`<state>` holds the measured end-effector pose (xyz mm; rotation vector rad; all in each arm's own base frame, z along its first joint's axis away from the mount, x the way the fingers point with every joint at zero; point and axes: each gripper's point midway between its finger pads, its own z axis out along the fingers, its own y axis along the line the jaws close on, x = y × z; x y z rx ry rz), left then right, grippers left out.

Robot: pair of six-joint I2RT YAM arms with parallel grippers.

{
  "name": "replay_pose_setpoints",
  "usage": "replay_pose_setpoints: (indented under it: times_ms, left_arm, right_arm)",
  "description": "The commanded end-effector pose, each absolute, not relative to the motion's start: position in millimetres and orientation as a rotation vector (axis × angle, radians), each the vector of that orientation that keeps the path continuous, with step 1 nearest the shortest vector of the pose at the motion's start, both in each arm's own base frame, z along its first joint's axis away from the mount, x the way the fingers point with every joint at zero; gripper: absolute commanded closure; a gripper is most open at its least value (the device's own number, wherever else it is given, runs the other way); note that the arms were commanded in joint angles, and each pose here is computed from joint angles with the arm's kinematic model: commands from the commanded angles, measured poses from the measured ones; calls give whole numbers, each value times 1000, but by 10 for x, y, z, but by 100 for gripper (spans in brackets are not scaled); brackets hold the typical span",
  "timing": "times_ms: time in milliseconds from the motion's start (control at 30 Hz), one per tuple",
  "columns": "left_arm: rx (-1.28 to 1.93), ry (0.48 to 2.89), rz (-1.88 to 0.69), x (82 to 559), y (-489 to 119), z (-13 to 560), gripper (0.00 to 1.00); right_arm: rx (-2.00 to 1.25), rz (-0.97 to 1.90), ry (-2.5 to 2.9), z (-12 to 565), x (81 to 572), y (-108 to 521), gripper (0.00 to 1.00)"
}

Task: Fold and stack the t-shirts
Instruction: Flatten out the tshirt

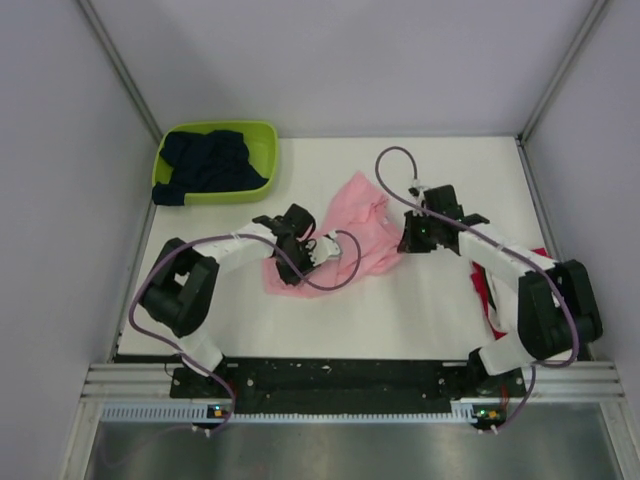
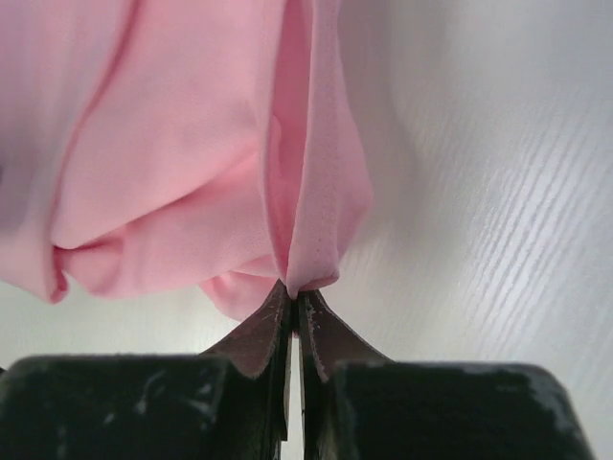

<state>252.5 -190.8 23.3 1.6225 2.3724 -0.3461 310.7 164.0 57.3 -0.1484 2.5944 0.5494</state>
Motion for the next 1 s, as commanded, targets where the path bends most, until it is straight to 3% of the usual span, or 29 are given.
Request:
replay_pose_setpoints:
  times_ms: [0,200,400,500,733,767,833,867,967]
  left_arm:
    - [1583,2405,-236,2652,-1811,300,100]
    - [1389,2284,-361,2736,-1864,1785,100]
    - [1123,2058,-220,2763,-1518,3081,100]
    - [998,2015,-130,3013,-1375,3340,100]
    - [686,2013,102,4444,-1145,3210,100]
    - [675,2045,126,4709,-1184,3003,92]
    - [627,2050,173,5098,-1218,2869,48]
    - [619,2058,192,5248,-1236,2784,35]
    - [687,2029,139,5325,-1409,2849,30]
  right_arm:
    - [-141,507,2332,1500,3381,1553,100]
    - [-161,442,2078,2566,3313,1249,100]
    - [-337,512,1900,3287,2875,1306,100]
    - [-351,549,1903,3334,2822,1347,100]
    - [-279,470,2077,2888,3444,1288,100]
    - [-269,467,2113,2773,3547,1296,100]
    - [-268,484,2170,2590,3727,1358,100]
    - [-277,506,2202,2473,3808,1410,100]
    - [-273,521,2283,2159,4005,1461,100]
